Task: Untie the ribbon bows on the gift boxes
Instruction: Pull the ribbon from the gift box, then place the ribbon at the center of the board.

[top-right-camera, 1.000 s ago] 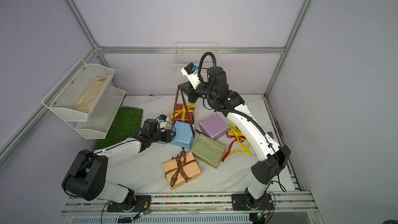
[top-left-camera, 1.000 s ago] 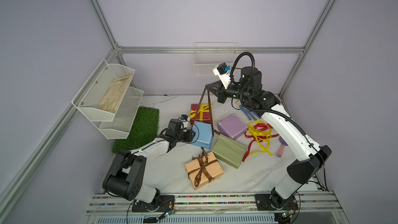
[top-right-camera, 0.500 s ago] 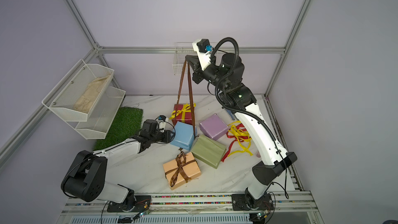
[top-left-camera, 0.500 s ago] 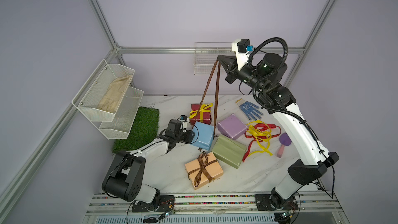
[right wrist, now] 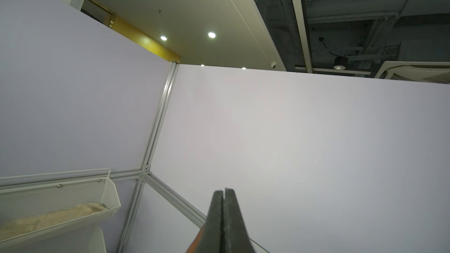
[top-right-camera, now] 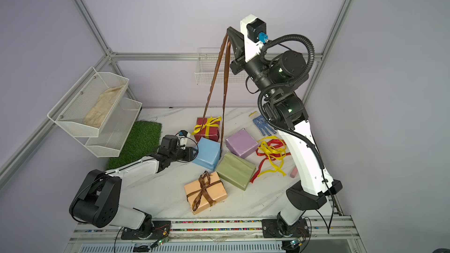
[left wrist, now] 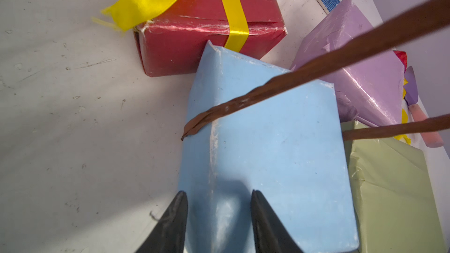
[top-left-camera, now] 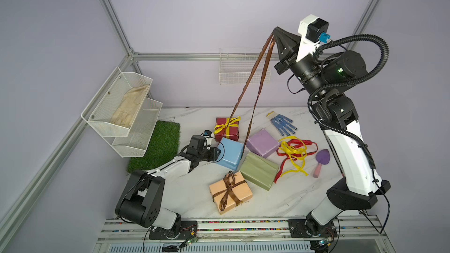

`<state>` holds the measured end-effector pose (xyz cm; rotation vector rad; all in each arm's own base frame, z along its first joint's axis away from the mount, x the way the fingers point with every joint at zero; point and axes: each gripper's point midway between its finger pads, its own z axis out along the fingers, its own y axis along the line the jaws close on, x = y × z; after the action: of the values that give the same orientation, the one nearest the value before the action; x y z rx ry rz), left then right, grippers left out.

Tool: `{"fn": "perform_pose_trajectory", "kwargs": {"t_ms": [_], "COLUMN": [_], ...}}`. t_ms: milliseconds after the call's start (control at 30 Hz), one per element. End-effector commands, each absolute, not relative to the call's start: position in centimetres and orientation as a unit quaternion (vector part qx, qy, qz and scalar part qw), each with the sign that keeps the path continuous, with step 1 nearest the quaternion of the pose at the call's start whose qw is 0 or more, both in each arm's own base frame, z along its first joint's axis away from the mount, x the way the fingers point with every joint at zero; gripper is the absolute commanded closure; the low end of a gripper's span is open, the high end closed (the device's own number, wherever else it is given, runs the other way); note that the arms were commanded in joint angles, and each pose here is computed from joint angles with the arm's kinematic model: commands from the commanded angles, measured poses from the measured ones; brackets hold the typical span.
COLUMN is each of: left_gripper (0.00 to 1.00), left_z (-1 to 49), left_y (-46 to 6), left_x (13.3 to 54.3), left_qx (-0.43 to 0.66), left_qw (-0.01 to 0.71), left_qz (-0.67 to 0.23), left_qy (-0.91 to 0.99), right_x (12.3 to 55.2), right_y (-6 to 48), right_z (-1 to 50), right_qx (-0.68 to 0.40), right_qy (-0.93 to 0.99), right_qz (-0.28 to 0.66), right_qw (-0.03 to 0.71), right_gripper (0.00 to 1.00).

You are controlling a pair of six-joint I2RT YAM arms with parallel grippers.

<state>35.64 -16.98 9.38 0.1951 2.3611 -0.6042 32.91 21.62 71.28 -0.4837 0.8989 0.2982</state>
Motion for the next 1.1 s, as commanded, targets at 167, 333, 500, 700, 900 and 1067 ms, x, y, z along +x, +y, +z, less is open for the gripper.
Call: {"fn": "perform_pose_trajectory", "kwargs": {"t_ms": [167, 333, 500, 700, 900, 1067], "left_gripper": [0.57, 0.56, 0.56, 0.55, 0.55, 0.54], "left_z": [6.6, 6.6, 6.8, 7.2, 7.4, 7.4], "left_y": [-15.8, -16.0, -16.0, -16.0, -16.2, -15.9], "left_x": [35.0, 35.4, 35.6, 36.0, 36.3, 36.2], "left_qx": [0.054, 0.053, 0.05, 0.052, 0.052, 0.051], "left_qw": [0.305, 0.302, 0.307, 0.311, 0.312, 0.311], "left_qz": [-0.211, -0.213, -0.212, -0.212, -0.213, -0.207], "left_qy": [0.927, 0.928, 0.926, 0.925, 0.924, 0.926], "right_x": [26.7, 24.8, 23.9, 23.0, 22.9, 23.8], "right_y": [15.6, 14.1, 12.9, 11.7, 10.8, 10.6], "right_z": [78.0, 79.4, 79.8, 80.0, 80.2, 79.4], "right_qx": [-0.162, -0.143, -0.128, -0.113, -0.096, -0.087], "right_qy": [0.341, 0.316, 0.312, 0.305, 0.304, 0.329], "right_qz": [0.075, 0.063, 0.043, 0.025, 0.006, 0.002], "right_qw": [0.923, 0.936, 0.94, 0.945, 0.948, 0.94], "right_gripper": [1.0, 1.0, 1.0, 1.0, 1.0, 1.0]}}
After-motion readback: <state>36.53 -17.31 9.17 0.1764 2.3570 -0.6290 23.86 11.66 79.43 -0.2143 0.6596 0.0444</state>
